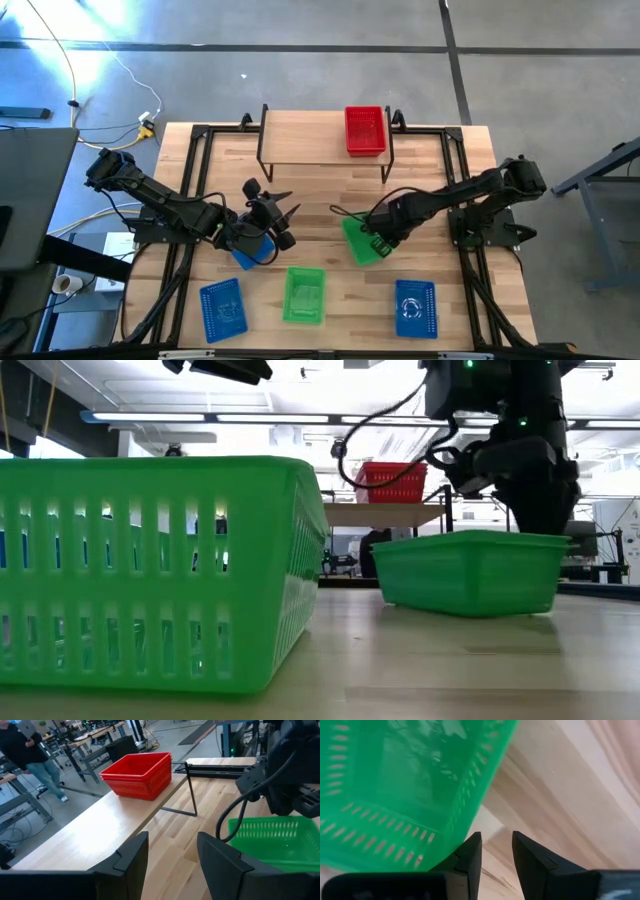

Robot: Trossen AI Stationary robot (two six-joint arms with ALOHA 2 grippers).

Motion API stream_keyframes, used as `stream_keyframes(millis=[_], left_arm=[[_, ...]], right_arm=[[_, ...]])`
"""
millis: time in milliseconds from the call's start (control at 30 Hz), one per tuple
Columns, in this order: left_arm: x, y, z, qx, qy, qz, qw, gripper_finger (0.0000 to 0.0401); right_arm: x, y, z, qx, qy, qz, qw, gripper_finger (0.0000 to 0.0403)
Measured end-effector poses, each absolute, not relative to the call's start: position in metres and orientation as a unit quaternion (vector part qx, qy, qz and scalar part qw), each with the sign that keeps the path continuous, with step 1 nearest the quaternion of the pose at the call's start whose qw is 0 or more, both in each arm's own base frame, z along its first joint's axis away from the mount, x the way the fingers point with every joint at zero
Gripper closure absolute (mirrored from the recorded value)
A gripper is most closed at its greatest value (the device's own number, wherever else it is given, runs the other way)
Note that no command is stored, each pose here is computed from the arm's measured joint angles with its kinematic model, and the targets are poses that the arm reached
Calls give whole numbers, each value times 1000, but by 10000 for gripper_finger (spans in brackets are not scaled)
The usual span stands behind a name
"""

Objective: Stack baskets on shelf by color
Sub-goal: Stack the top left green basket on the top of the right green basket, then stack the bottom green basket on the top of the stacked green baskets

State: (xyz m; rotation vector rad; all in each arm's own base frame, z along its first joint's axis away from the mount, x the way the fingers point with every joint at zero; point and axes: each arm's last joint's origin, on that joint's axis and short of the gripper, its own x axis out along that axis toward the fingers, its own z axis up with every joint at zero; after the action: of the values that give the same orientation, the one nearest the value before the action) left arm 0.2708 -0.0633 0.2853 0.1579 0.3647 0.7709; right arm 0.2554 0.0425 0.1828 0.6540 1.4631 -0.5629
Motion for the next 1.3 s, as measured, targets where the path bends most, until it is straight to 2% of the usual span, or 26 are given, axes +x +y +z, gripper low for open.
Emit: stream_keyframes(millis=[400, 733, 900, 1033, 1300], left_arm=[[272, -64, 285, 37, 171, 359, 917, 243], [272, -65, 284, 12, 171, 342, 924, 243], [275, -65, 295, -7, 158, 341, 927, 243], [279, -60, 311, -33, 154, 323, 933, 243], [275, -49, 319, -153, 212, 310, 914, 243]], right_arm=[[274, 47, 186, 311, 593, -184, 720, 305], [272, 45, 186, 282, 591, -200, 729, 305], [261, 41, 199, 252, 579, -227, 741, 305], [248, 37, 214, 226, 564, -252, 753, 305], [235, 32, 237, 199, 537, -225, 788, 305]])
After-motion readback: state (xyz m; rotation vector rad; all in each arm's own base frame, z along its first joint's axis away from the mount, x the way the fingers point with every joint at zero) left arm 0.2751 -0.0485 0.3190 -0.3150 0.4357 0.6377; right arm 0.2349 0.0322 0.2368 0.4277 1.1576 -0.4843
